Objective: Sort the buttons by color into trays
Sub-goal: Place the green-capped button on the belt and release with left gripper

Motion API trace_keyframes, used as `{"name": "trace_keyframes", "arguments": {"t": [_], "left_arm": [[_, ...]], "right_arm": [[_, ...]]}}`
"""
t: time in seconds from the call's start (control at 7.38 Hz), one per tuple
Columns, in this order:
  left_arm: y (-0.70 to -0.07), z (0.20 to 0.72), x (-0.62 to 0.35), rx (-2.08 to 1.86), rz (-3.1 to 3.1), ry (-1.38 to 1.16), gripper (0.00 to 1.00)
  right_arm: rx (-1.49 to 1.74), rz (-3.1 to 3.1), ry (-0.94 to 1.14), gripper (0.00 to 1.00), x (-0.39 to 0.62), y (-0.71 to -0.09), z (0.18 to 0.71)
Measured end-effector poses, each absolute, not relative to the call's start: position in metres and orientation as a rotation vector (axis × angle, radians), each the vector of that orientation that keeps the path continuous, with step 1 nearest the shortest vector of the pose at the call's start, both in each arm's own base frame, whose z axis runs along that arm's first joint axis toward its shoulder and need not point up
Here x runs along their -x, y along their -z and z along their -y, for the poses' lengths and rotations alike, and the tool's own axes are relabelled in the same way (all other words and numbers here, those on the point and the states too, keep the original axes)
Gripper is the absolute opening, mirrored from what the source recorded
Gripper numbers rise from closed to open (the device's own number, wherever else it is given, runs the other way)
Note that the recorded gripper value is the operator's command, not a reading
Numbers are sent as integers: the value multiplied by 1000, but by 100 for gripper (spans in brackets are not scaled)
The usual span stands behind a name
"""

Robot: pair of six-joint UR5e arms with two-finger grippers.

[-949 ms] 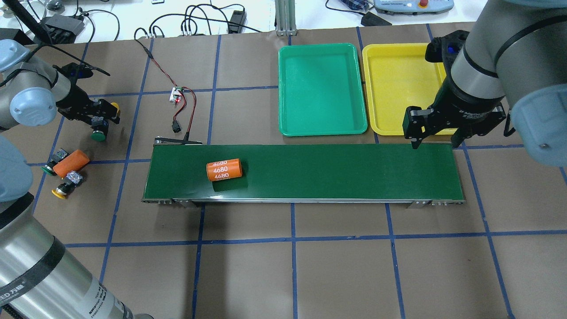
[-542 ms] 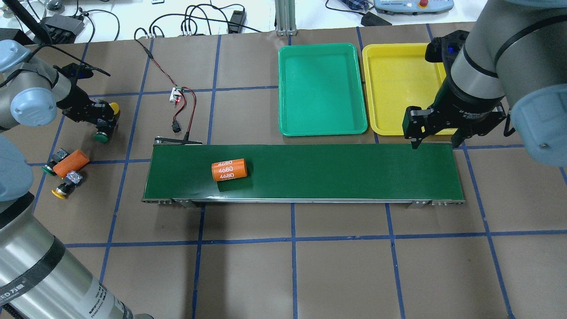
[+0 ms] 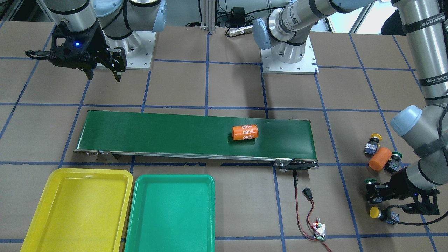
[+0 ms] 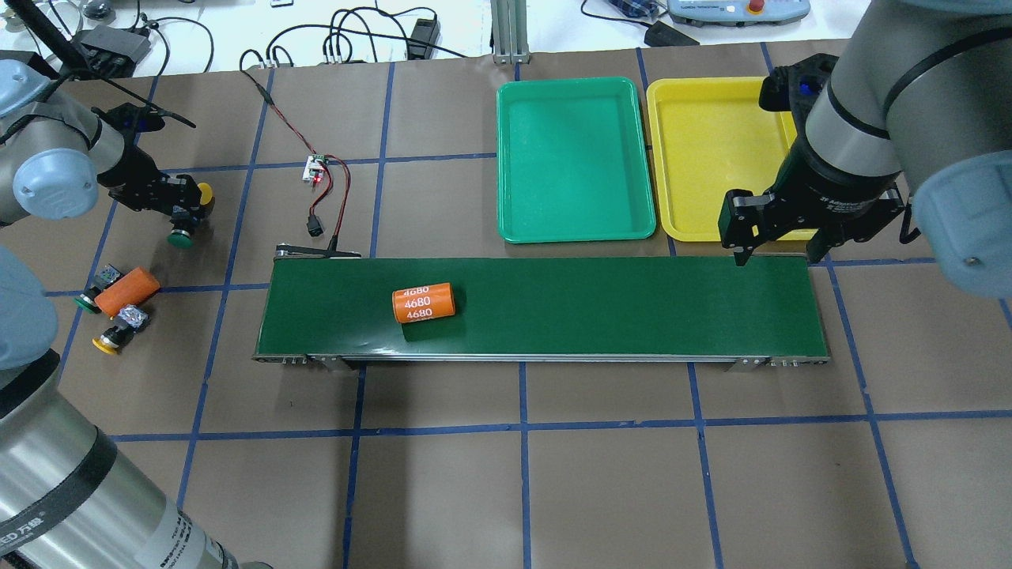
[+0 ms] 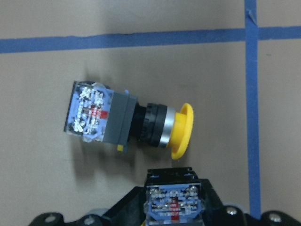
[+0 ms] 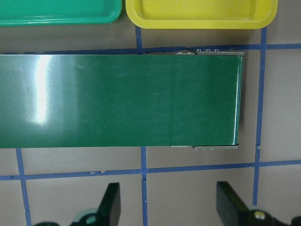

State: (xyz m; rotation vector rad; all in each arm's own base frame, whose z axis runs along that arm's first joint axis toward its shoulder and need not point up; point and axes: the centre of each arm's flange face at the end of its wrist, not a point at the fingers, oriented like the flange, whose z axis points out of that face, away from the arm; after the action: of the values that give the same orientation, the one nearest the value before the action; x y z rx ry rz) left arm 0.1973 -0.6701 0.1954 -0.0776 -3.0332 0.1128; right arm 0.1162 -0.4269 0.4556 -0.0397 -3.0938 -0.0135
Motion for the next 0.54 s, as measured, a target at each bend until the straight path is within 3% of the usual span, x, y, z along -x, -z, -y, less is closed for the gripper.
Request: {"name": "trace_keyframes", "arguments": {"t": [0.54], "left_arm": [[-269,628,-66,39,3032,-110,0]], "right_arm": [[39,3094,15,78,-117,-455,426]]}}
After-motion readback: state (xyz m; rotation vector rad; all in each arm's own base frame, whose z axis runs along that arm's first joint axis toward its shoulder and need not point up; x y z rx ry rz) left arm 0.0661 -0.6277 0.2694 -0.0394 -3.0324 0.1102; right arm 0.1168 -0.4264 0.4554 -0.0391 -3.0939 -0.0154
